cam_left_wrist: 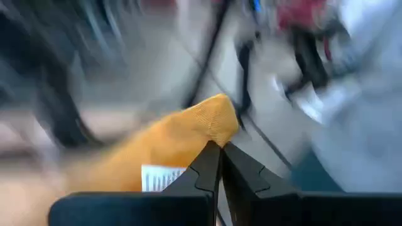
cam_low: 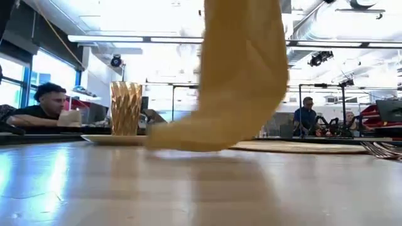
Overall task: Set table place
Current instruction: Fold the yellow table napkin
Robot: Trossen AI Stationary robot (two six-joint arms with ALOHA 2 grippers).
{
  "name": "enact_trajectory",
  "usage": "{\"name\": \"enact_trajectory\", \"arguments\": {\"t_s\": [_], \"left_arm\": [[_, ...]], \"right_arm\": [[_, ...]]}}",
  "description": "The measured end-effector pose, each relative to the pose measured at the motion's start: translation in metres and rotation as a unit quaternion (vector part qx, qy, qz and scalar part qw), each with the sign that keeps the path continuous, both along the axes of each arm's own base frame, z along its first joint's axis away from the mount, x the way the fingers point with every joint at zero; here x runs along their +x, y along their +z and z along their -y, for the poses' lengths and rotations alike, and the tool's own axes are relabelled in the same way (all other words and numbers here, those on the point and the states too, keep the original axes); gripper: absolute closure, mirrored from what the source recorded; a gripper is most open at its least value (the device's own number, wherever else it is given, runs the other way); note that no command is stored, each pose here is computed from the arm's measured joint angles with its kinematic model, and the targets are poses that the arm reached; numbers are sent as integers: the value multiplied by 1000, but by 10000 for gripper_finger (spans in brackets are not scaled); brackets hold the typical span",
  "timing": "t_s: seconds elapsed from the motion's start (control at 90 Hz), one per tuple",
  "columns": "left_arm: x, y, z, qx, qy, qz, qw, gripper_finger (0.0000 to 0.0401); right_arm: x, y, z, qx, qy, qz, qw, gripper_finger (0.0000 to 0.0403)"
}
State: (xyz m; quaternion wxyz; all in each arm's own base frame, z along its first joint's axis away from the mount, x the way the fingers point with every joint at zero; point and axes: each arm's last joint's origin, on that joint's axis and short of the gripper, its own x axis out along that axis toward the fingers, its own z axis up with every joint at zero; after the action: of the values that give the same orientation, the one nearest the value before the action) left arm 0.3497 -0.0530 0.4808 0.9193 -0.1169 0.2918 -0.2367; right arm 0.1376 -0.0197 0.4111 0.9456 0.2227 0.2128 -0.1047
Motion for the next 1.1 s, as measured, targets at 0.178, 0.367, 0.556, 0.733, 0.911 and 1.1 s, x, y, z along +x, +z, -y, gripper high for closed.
{"name": "enact_trajectory", "arguments": {"t_s": [0.178,0.367,0.556,0.733,0.911,1.1], "left_arm": [[-13,-55,42,110,-10,-238,965,401],[-10,-74,70,198,11,-253,947,401],[-19,-81,92,184,-9,-268,946,401],[-23,-88,108,187,-4,-279,942,401],[-24,-90,115,173,35,-287,942,401],[-26,-90,117,161,66,-294,940,401]], "right_arm": [[26,-10,-2,-6,33,-35,999,242],[93,-51,-9,-58,129,-146,979,242],[149,-113,-7,-54,242,-255,935,242],[185,-176,3,-26,303,-331,893,242],[206,-228,15,-13,306,-384,871,242],[218,-252,8,-44,358,-374,855,242]]}}
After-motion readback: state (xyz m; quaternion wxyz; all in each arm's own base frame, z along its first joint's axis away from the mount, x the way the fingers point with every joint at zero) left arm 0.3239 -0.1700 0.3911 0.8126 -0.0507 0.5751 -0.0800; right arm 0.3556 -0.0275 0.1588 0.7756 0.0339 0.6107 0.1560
